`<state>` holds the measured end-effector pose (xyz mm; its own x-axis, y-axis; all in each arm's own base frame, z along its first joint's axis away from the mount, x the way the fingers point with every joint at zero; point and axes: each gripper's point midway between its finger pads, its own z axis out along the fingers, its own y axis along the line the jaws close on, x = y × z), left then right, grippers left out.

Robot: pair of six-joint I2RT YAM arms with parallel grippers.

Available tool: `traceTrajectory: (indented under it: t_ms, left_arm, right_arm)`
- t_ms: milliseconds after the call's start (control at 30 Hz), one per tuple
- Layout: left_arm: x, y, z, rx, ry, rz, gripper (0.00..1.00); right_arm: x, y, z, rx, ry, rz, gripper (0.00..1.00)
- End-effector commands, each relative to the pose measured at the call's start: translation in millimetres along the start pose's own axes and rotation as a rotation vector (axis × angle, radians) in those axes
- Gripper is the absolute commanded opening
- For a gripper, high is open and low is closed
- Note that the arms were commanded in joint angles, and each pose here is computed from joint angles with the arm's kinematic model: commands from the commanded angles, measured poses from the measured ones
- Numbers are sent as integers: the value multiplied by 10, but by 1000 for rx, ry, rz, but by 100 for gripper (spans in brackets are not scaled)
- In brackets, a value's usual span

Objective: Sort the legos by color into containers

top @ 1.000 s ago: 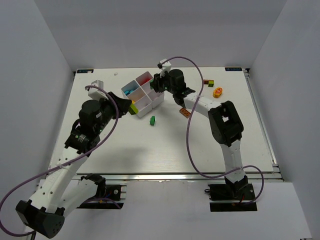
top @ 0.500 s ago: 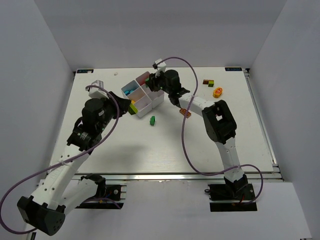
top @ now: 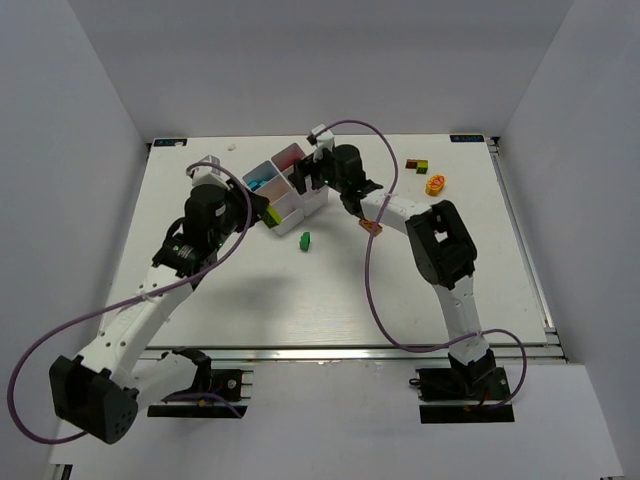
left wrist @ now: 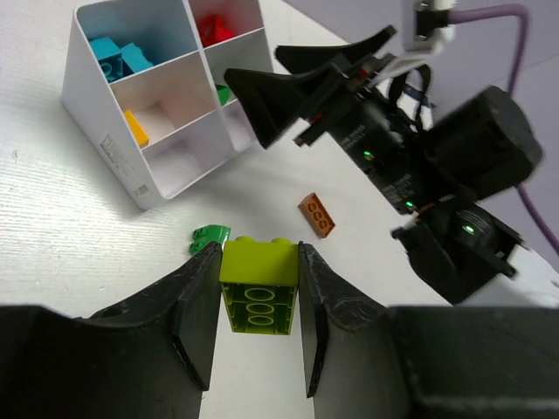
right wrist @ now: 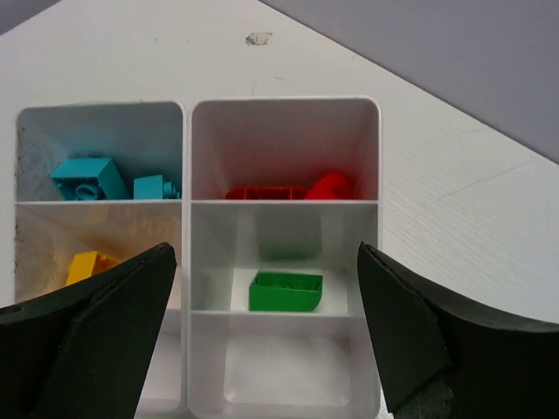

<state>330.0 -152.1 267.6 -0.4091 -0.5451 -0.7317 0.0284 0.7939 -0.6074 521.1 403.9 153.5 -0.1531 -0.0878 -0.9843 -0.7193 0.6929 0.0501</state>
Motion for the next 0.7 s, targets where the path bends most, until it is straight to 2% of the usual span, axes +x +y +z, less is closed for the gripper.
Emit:
traceTrajectory:
  t_ms: [0,167,200,233,300,333,400,467,567,667]
  left_arm:
    - [-113,-48,134,-31,-16,-25,0]
    - [-84,79,351,-186,-8,-11,0]
    - [4,133,458,-221,17,3,0]
    - [8,104,489,-245,22,10,0]
    - [92,231,648,-347,18,3,0]
    - [91,185,681,-372,15,-10,0]
    - [140,291,822,-466,-9,20,0]
    - [170,232,952,-502,-20,54,0]
    - [69,165,1071,-539,-97,116,0]
    - [-26,162,1180,-561,-183,160,0]
  right_arm:
    - [-717,-44,-319,-5,-136,-40,89]
    - [-841,-325,-815,58,-96,-199,89]
    - [-980,-322,-967,60,-110,-227,89]
    - [-828,-417,-1087,58,-74,-230,89]
    - [-996,-412,-1373,34,-118,-193,84]
    - [-801,-493,-1492,42,-85,-136,75]
    - [-906,-510,-1741,47,-107,-120,68]
    - [-810,-455,-1937,42,-93,-89,60]
    - [-607,-433,-2127,47,-62,-48,59]
    - [-613,-353,-2299,45,-73,-43,60]
